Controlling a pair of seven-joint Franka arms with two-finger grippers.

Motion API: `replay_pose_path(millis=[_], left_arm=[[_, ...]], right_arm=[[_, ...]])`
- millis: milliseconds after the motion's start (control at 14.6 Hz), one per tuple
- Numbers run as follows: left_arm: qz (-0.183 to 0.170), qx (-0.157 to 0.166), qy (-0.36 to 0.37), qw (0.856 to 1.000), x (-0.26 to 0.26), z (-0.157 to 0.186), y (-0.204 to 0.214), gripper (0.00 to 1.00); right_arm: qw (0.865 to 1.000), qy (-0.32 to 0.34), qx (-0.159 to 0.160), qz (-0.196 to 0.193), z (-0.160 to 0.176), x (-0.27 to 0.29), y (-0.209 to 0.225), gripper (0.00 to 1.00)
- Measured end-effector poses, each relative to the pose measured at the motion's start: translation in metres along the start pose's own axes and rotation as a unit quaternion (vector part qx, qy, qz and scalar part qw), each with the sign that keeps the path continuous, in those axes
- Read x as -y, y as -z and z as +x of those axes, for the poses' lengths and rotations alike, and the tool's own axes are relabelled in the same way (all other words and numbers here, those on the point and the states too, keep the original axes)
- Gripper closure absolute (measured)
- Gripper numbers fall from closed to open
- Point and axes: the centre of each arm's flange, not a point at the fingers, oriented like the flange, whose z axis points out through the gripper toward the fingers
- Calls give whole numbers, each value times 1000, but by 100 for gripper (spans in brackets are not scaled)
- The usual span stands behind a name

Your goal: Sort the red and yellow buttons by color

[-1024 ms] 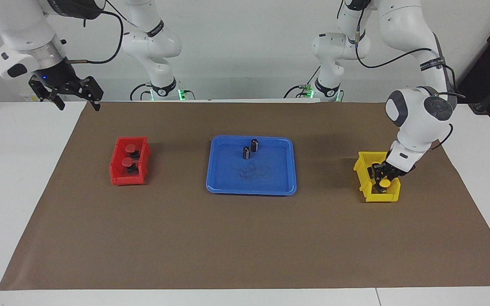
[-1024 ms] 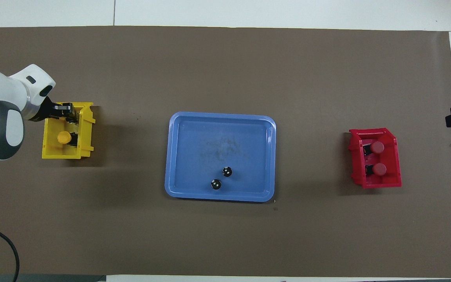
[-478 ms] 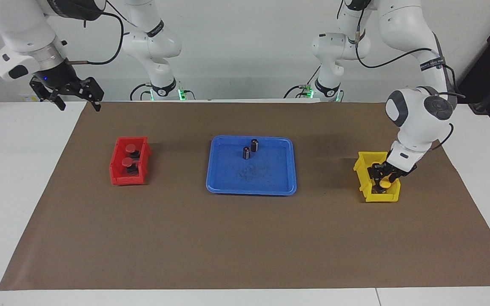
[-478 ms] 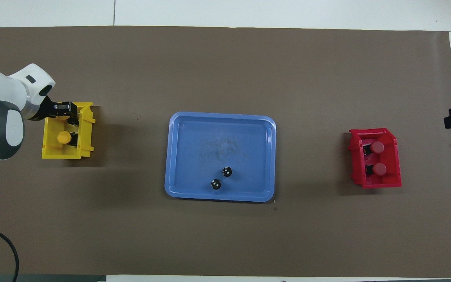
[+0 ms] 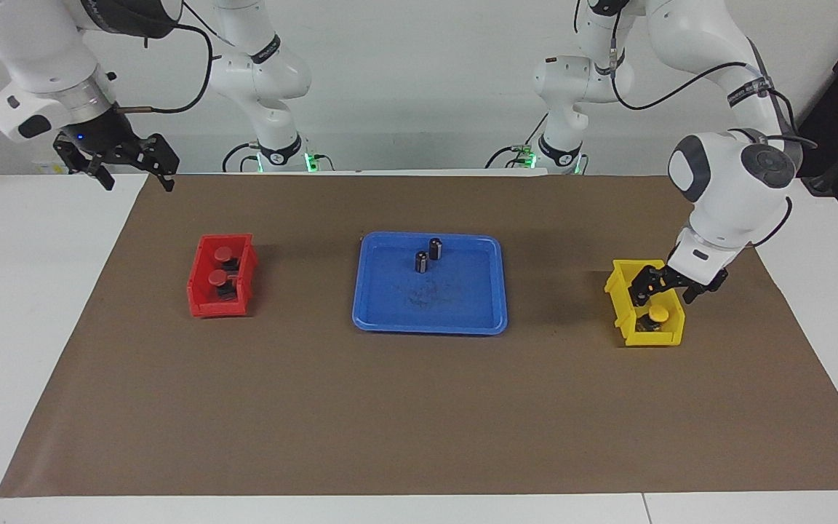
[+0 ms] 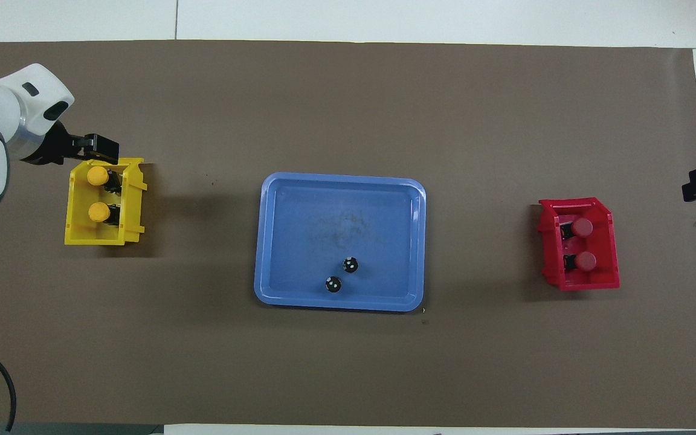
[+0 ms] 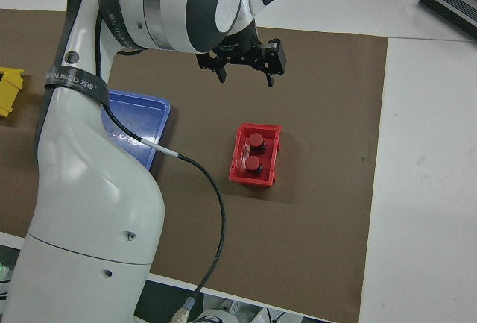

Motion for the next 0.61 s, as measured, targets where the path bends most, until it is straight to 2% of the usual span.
replay_pose_path(millis=[137,341,478,614], left_arm=[[-2,1,-13,1000,-15,-1,49,0],[-6,-22,-13,1000,-11,-16,111,0],[-8,-23,-10,1000,-4,-30,133,0],[-9,-10,-6,1000,2,-40,140,0]], right_arm=[[1000,0,0,0,-1,0,0,0],[1000,2,1,0,-2,2,0,0],[1000,2,1,0,-2,2,0,0],[1000,3,1,0,-2,3,0,0]])
